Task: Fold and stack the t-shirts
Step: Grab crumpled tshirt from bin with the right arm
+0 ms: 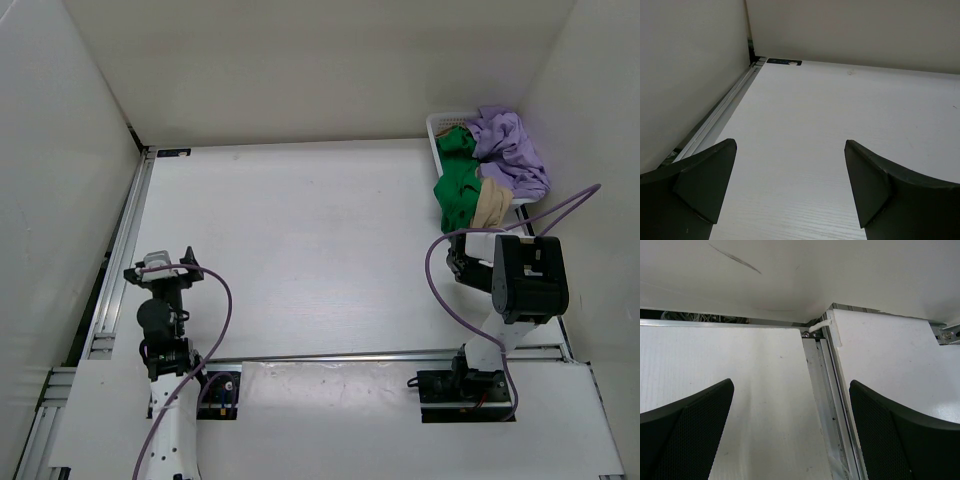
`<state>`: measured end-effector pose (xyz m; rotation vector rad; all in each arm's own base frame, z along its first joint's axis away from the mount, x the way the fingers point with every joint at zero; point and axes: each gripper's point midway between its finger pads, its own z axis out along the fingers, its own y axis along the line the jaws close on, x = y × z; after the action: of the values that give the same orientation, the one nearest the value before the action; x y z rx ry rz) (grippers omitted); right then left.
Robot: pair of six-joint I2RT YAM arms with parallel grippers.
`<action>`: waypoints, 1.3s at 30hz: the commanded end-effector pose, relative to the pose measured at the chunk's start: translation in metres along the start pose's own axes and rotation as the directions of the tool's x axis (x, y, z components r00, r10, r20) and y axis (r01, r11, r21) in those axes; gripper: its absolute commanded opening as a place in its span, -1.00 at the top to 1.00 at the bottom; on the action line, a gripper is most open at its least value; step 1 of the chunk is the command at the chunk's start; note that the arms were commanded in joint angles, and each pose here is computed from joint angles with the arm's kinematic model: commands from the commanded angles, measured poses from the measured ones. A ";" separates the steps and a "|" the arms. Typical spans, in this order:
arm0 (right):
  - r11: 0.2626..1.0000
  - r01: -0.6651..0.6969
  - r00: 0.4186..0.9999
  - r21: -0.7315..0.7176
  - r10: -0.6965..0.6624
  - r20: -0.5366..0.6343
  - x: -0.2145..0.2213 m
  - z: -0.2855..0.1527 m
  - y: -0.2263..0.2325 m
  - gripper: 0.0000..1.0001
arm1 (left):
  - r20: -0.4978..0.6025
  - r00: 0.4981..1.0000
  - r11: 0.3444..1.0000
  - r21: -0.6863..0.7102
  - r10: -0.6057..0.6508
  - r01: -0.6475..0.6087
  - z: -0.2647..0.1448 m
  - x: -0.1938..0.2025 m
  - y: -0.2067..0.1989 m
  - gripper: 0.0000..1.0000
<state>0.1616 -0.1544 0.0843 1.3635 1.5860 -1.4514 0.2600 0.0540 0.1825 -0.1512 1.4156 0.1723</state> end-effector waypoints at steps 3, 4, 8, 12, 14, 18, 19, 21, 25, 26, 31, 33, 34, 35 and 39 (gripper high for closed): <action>0.997 -0.081 0.996 0.021 0.080 0.035 -0.014 0.000 -0.005 -1.00 | -0.215 0.977 1.000 0.014 0.003 0.000 -0.024 0.105 -0.002 -1.00; 0.997 -0.081 0.996 0.021 0.080 0.035 -0.014 0.000 -0.005 -1.00 | -0.215 0.977 1.000 0.014 0.003 0.000 -0.024 0.105 -0.002 -1.00; 0.997 -0.070 0.997 0.016 0.070 0.031 -0.017 -0.001 -0.004 -1.00 | -0.224 0.975 1.000 0.025 0.003 0.003 -0.023 0.105 -0.004 -1.00; 0.999 0.042 0.998 -0.034 -0.040 0.047 -0.052 -0.012 0.014 -1.00 | -0.221 0.975 0.998 0.069 0.003 0.013 -0.022 0.098 -0.012 -1.00; 0.993 0.096 0.995 -0.066 -0.094 0.038 -0.089 -0.023 0.032 -1.00 | -0.212 0.977 0.993 0.116 0.003 0.022 -0.019 0.085 -0.020 -1.00; 0.977 0.087 0.991 -0.194 -0.064 0.119 -0.172 -0.065 0.057 -1.00 | -0.115 0.993 0.987 0.160 0.002 0.017 -0.005 0.015 -0.028 -1.00; 0.954 0.187 0.975 -0.233 -0.151 0.162 -0.185 -0.082 0.069 -1.00 | -0.133 0.991 0.976 0.214 0.002 0.027 -0.007 0.012 -0.037 -1.00; 0.899 0.208 0.978 -0.386 -0.179 0.109 -0.207 -0.111 0.100 -1.00 | -0.118 0.993 0.973 0.230 0.002 0.026 -0.002 -0.016 -0.040 -1.00; 0.368 0.192 0.964 -0.910 -0.246 0.104 -0.228 -0.212 0.189 -1.00 | -0.212 0.977 0.976 0.212 0.003 0.043 0.010 -0.043 -0.038 -1.00; 0.275 0.184 0.966 -0.944 -0.227 0.122 -0.236 -0.230 0.194 -1.00 | -0.243 0.970 0.976 0.210 0.003 0.049 0.012 -0.045 -0.038 -1.00; 0.195 0.117 0.982 -0.974 -0.167 0.084 -0.275 -0.239 0.250 -1.00 | -0.491 0.871 0.966 0.229 0.006 0.122 0.025 -0.048 -0.046 -1.00; 0.254 0.037 0.989 -0.966 -0.146 0.000 -0.281 -0.214 0.271 -1.00 | -0.487 0.873 0.969 0.219 0.006 0.115 0.042 -0.070 -0.044 -1.00; 0.271 0.018 0.986 -0.962 -0.166 -0.028 -0.267 -0.204 0.293 -1.00 | -0.490 0.872 0.965 0.230 0.006 0.123 0.048 -0.073 -0.046 -1.00; 0.289 -0.026 0.994 -0.957 -0.098 -0.057 -0.286 -0.198 0.301 -1.00 | -0.497 0.868 0.960 0.247 0.006 0.134 0.055 -0.075 -0.050 -1.00; 0.347 -0.162 0.983 -0.924 -0.026 -0.182 -0.266 -0.161 0.354 -1.00 | -0.522 0.853 0.921 0.336 0.007 0.198 0.065 -0.076 -0.069 -1.00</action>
<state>0.5804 -0.1032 0.2525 0.7071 2.0056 -0.1903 0.3294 0.0135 0.2693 0.0119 1.8979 -0.1460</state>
